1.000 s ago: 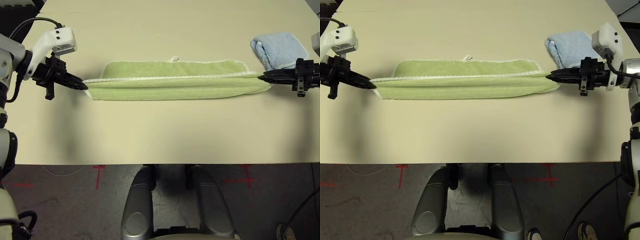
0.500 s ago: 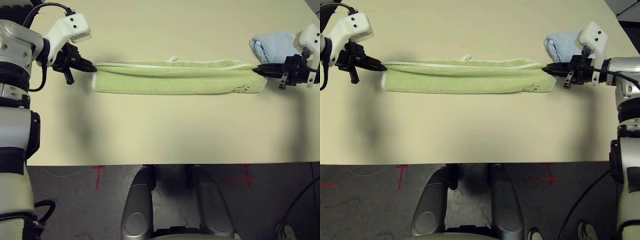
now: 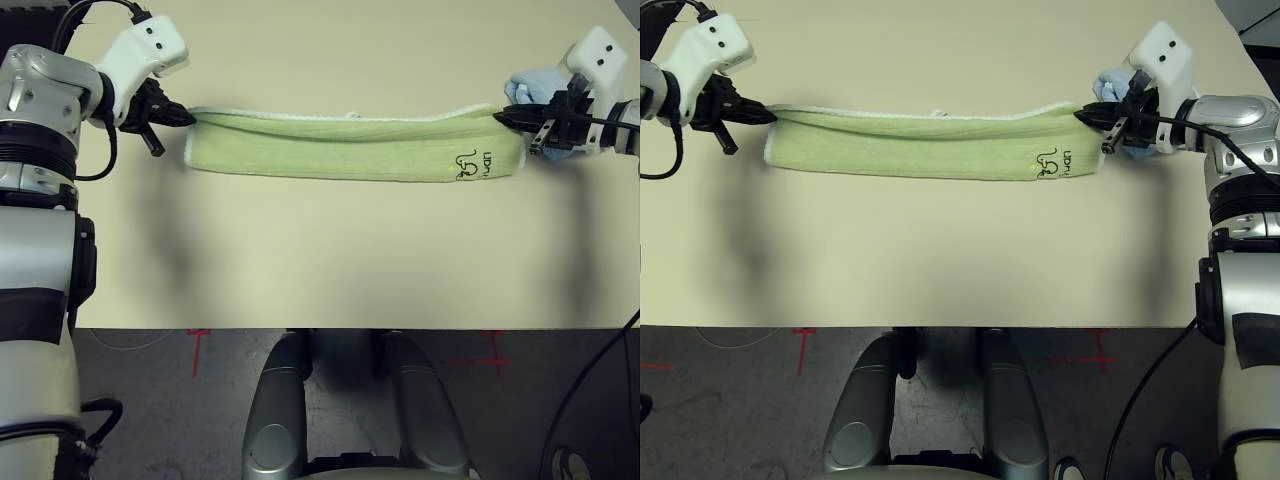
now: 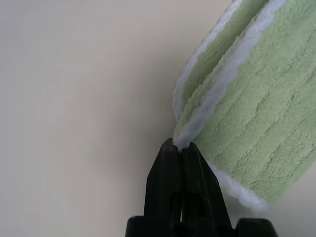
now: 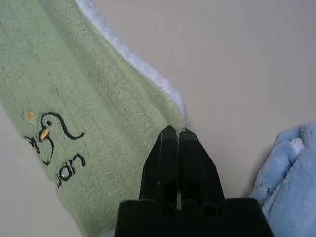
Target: Fold the towel and set it aside.
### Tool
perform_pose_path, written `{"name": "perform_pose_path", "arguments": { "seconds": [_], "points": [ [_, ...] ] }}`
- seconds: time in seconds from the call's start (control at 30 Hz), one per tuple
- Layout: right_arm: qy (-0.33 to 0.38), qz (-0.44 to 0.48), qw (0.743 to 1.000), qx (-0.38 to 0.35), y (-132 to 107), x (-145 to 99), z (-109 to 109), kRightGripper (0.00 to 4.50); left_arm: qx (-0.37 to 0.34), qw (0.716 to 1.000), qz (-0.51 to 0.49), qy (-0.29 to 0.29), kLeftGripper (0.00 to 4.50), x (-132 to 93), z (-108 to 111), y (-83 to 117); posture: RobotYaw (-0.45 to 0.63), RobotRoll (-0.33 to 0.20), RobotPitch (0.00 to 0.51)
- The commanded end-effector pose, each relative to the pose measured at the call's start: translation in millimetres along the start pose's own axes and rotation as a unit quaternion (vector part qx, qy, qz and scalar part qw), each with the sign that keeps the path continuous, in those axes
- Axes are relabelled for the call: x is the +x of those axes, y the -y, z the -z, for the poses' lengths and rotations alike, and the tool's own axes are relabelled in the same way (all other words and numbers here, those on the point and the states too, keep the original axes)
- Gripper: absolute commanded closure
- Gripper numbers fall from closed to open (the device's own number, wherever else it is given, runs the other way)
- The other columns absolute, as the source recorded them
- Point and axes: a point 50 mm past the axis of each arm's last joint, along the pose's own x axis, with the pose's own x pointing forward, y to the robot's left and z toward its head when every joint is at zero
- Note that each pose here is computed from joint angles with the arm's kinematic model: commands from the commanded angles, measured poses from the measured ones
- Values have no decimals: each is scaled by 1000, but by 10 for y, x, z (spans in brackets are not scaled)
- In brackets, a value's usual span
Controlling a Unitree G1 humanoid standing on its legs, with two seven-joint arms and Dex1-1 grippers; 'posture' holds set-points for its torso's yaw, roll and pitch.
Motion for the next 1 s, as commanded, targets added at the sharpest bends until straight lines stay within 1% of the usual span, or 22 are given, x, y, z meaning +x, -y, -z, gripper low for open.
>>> {"name": "perform_pose_path", "arguments": {
  "seconds": [0.03, 0.33, 0.5, 0.53, 0.63, 0.7, 0.8, 0.93, 0.97, 1.0],
  "points": [
    [-32, 0, 999, 5, 7, -100, 136, 4500, -4, 1000, -2, -16, 4475, -6, 68, -3, 47, 0, 371],
    [-43, 36, 998, -9, -16, 50, 148, 4500, 0, 999, 0, -36, 4475, 35, 125, 21, 29, 0, 373],
    [-45, 32, 998, -7, -30, 88, 146, 4500, 4, 999, -8, -41, 4475, 33, 140, 14, 37, 0, 371],
    [-42, 25, 999, -3, -34, 83, 147, 4229, 11, 999, -24, -41, 4493, 42, 139, 3, 38, 0, 371],
    [-35, 27, 999, 2, -6, 24, 153, 3316, 17, 998, -51, -34, 3796, 58, 129, -15, 34, 0, 368],
    [-31, 33, 999, 5, 20, -15, 150, 2631, 16, 998, -51, -32, 3150, 53, 122, -19, 34, 0, 368],
    [-24, 31, 999, 16, 61, -111, 150, 1467, 15, 998, -59, -28, 1994, 3, 105, -54, 29, 0, 363],
    [-9, 49, 999, 17, 101, -162, 133, 117, 17, 998, -60, -29, 515, -57, 107, -83, 29, 0, 363],
    [2, 55, 998, 19, 110, -166, 117, 0, 17, 998, -59, -29, 123, -76, 105, -91, 29, 0, 363],
    [13, 64, 998, 19, 125, -169, 94, 0, 18, 998, -56, -28, 30, -100, 95, -100, 29, 0, 363]
  ]
}}
